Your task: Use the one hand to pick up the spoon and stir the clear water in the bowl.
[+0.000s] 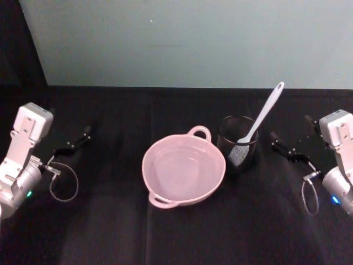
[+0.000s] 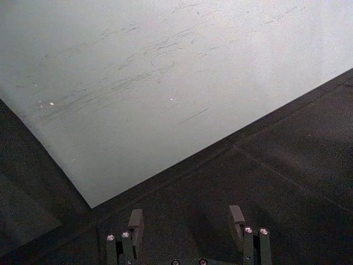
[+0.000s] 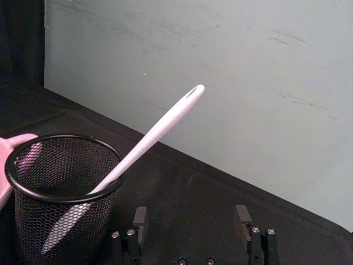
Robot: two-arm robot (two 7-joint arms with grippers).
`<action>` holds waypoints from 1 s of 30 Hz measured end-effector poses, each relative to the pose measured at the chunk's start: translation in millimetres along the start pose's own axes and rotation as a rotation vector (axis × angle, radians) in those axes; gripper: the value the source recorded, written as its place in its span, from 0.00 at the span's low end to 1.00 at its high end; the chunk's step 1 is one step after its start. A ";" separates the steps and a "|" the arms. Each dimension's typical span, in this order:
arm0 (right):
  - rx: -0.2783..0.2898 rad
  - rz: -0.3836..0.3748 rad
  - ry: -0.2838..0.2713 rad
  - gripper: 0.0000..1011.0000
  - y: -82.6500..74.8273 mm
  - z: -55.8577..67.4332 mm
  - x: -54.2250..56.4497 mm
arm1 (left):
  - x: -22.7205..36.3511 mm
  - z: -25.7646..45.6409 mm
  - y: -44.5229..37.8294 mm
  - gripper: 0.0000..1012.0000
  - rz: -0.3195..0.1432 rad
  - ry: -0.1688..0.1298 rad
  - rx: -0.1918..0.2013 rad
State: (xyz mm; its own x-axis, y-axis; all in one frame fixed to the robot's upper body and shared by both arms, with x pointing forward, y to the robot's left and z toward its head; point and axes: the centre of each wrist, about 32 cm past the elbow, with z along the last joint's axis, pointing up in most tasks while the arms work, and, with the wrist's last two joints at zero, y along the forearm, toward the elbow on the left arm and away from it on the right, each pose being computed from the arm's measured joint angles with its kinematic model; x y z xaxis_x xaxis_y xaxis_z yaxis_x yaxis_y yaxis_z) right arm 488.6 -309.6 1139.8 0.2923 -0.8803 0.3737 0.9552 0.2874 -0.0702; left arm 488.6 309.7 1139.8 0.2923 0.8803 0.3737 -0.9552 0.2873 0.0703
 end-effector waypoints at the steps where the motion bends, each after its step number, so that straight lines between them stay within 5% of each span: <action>1: 0.000 0.000 0.000 0.99 0.0 0.0 0.0 | 0.0 0.0 0.0 1.00 0.000 0.000 0.000; 30: 0.000 0.000 0.000 0.99 0.0 0.0 0.0 | 0.0 0.0 0.0 1.00 0.000 0.000 0.000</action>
State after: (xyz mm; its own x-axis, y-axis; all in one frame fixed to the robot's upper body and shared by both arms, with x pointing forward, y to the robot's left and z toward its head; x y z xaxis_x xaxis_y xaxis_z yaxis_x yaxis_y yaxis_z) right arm 488.6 -309.6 1139.8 0.2922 -0.8803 0.3737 0.9553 0.2873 -0.0702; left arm 488.6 309.7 1139.8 0.2923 0.8803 0.3737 -0.9553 0.2873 0.0703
